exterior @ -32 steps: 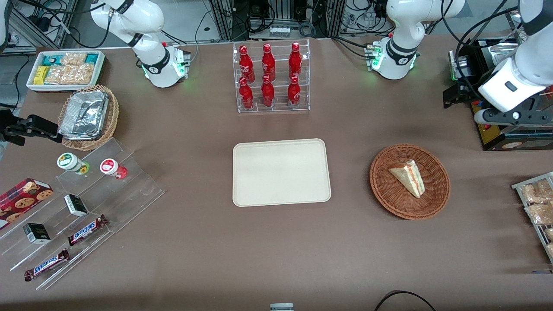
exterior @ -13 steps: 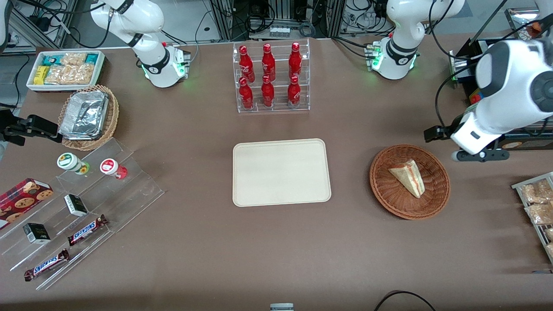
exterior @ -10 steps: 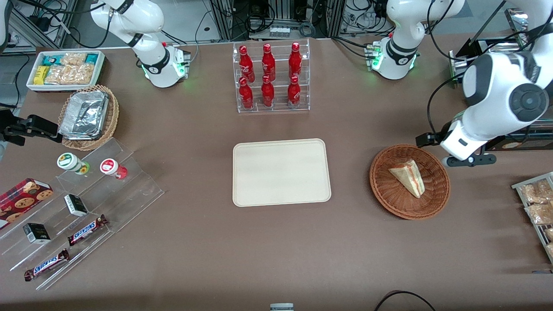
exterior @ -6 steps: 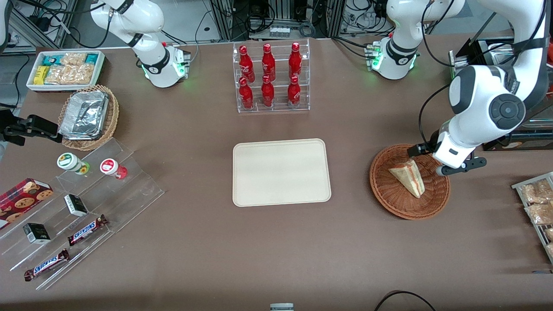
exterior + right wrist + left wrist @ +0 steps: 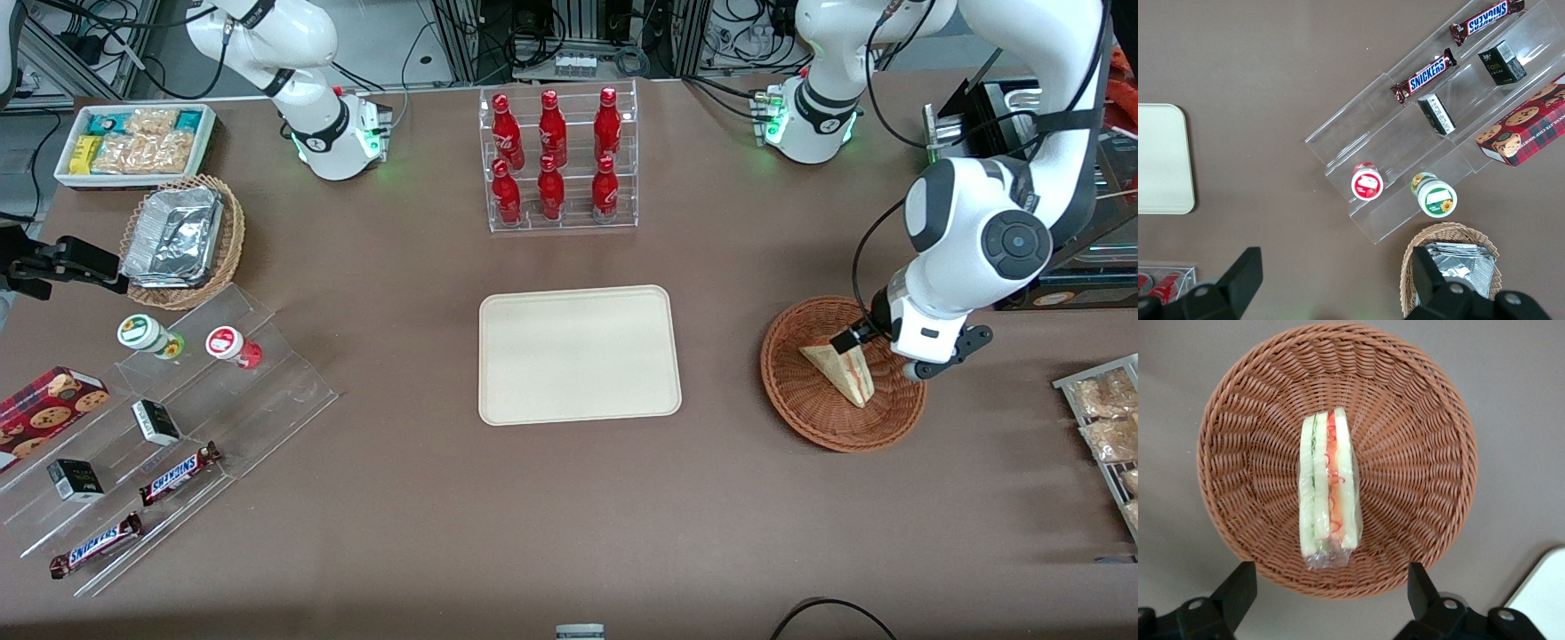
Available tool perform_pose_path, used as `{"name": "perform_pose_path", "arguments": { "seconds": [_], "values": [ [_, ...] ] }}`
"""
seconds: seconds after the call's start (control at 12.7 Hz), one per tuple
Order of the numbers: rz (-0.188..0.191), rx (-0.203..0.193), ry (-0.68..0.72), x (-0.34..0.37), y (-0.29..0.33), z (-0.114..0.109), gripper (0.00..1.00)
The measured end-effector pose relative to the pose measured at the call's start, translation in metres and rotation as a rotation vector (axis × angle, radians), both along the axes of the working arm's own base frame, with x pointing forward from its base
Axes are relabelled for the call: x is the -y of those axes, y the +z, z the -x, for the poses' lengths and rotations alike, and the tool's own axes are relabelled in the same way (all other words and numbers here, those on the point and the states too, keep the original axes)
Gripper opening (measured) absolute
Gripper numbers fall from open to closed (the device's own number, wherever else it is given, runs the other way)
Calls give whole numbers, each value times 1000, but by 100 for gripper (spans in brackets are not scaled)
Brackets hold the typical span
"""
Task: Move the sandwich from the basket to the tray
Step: 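Lower the open left gripper around the sandwich and close it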
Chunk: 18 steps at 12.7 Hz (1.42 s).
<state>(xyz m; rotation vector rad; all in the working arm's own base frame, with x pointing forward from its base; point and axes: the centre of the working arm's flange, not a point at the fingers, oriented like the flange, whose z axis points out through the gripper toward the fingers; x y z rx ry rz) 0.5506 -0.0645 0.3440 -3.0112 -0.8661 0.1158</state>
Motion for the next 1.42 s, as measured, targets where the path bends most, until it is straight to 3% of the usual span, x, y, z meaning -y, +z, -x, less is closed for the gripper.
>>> {"name": "perform_pose_path", "arguments": {
  "seconds": [0.63,1.1,1.26,1.42],
  "values": [
    [7,-5,72,0,-56,-5,100],
    [-6,-45,60,-1,-87,0,100],
    [-19,-57,48,-3,-93,3,93],
    [-25,-62,44,-4,-96,5,68]
  ]
}}
